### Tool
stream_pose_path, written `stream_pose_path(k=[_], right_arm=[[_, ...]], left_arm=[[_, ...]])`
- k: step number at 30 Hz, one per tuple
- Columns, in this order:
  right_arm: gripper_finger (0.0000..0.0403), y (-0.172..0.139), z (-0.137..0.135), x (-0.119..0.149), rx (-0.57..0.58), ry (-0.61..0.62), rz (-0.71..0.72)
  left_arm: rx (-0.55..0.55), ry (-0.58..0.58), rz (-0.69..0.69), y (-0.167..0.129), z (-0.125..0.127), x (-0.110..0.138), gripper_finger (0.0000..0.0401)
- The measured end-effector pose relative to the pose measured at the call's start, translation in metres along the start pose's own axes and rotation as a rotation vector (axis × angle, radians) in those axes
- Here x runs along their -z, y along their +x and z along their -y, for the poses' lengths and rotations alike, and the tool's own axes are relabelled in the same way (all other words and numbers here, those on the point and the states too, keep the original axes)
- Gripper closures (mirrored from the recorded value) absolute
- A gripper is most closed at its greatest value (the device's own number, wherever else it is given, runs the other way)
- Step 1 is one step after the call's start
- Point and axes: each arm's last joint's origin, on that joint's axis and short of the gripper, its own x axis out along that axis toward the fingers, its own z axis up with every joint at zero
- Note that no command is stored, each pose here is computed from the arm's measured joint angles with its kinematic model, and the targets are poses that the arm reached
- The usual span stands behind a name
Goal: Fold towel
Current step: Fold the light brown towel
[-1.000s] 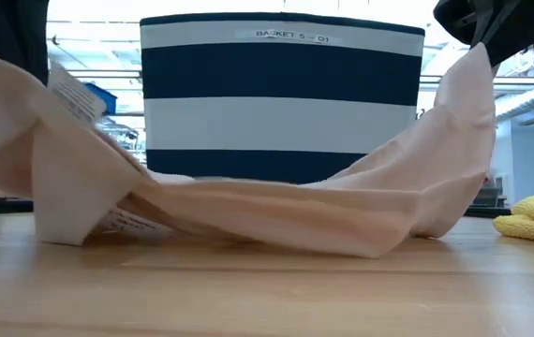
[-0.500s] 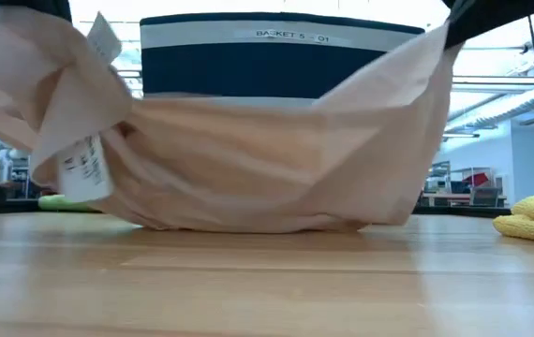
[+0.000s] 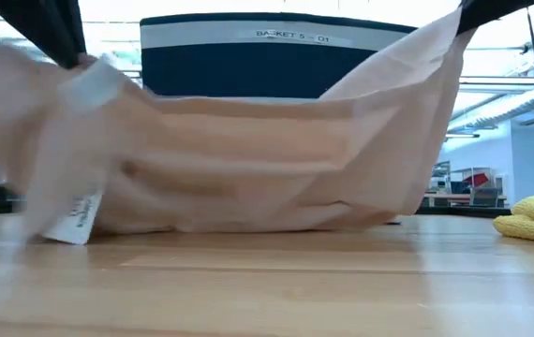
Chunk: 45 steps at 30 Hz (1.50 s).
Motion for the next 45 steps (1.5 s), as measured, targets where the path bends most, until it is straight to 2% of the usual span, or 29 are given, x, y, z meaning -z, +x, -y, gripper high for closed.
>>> stream_pose_path(k=[3, 10, 15, 19, 24, 27, 36, 43, 45], right_arm=[[0.0403, -0.002, -0.001, 0.000, 0.000, -0.004, 0.006], [0.0403, -0.002, -0.001, 0.001, -0.007, 0.003, 0.001], [0.0403, -0.002, -0.001, 0.001, -0.019, 0.020, -0.003], [0.0403, -0.002, -0.002, 0.001, -0.040, 0.033, -0.009], [0.0403, -0.002, -0.003, 0.001, -0.065, 0.042, -0.015], [0.0403, -0.002, -0.003, 0.001, -0.073, 0.044, -0.016], [0.0403, -0.002, -0.004, 0.001, -0.084, 0.044, -0.017], [0.0403, -0.002, -0.004, 0.001, -0.084, 0.045, -0.017], [0.0403, -0.002, -0.004, 0.001, -0.084, 0.049, -0.017]], left_arm=[[0.009, -0.002, -0.003, 0.001, -0.001, -0.001, 0.0330], [0.029, -0.038, 0.013, 0.005, -0.003, -0.008, 0.0326], [0.141, -0.073, 0.165, 0.005, 0.010, -0.024, 0.0326], [0.211, -0.052, 0.253, 0.017, 0.024, -0.031, 0.0325], [0.224, -0.037, 0.160, 0.041, 0.031, -0.018, 0.0325], [0.250, -0.031, 0.144, 0.045, 0.036, -0.014, 0.0323], [0.270, -0.039, 0.136, 0.046, 0.036, -0.014, 0.0254], [0.246, -0.046, 0.082, 0.066, 0.031, -0.011, 0.0248], [0.281, -0.032, 0.045, 0.073, 0.032, -0.007, 0.0248]])
